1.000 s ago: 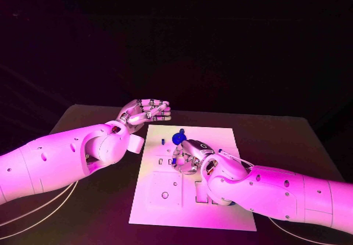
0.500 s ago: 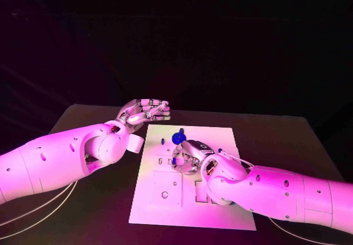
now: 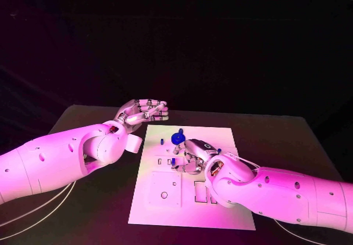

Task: Assemble the parts on the task board

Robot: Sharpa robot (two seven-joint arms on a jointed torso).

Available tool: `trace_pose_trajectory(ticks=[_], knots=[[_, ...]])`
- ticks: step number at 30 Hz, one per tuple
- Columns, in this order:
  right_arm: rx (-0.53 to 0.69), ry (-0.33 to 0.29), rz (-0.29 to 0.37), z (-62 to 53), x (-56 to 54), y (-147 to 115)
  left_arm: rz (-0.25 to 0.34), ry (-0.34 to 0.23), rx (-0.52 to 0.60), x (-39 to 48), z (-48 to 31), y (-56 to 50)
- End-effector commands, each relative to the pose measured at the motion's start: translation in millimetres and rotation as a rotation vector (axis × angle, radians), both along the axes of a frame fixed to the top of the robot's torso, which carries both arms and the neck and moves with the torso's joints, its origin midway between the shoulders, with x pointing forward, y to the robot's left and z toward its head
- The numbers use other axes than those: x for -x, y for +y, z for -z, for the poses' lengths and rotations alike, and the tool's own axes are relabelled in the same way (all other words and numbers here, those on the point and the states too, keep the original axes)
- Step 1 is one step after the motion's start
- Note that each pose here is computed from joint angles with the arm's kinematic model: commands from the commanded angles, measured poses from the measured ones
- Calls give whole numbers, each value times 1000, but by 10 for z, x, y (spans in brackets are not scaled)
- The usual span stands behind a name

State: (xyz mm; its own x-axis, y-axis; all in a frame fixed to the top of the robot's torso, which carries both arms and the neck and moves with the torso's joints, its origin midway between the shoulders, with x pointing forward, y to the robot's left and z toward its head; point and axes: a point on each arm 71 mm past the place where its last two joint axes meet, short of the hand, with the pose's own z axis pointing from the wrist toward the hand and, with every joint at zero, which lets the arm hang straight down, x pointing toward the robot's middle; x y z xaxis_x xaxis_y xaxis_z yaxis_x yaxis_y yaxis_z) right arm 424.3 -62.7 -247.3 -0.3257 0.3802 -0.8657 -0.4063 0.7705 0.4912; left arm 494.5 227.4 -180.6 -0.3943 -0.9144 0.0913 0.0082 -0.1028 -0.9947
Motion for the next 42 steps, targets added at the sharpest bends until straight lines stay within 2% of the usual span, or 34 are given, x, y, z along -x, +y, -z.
trace_pose_trajectory(ticks=[1,3,10,13,17,19,20,24,30,37,42], knots=[[-76,-15,-11,-140,4,-70,10,3,-59,-10,17,4],[-116,-2,-4,-223,-15,-144,11,13,-90,-17,35,22],[-302,131,89,-547,-173,-604,47,78,-254,-18,131,37],[-336,146,119,-666,-254,-817,58,82,-334,-12,156,21],[-357,129,165,-786,-387,-1095,106,81,-475,-13,199,-19],[-359,128,190,-812,-443,-1214,141,98,-568,-7,233,-56],[-360,131,210,-821,-483,-1296,166,124,-645,1,264,-86],[-360,130,246,-833,-550,-1440,233,184,-826,29,335,-169],[-353,133,274,-830,-612,-1580,317,202,-1049,53,386,-310],[-344,132,297,-821,-660,-1673,379,228,-1192,7,350,-427],[-340,131,304,-816,-680,-1703,401,244,-1230,-25,342,-485]])
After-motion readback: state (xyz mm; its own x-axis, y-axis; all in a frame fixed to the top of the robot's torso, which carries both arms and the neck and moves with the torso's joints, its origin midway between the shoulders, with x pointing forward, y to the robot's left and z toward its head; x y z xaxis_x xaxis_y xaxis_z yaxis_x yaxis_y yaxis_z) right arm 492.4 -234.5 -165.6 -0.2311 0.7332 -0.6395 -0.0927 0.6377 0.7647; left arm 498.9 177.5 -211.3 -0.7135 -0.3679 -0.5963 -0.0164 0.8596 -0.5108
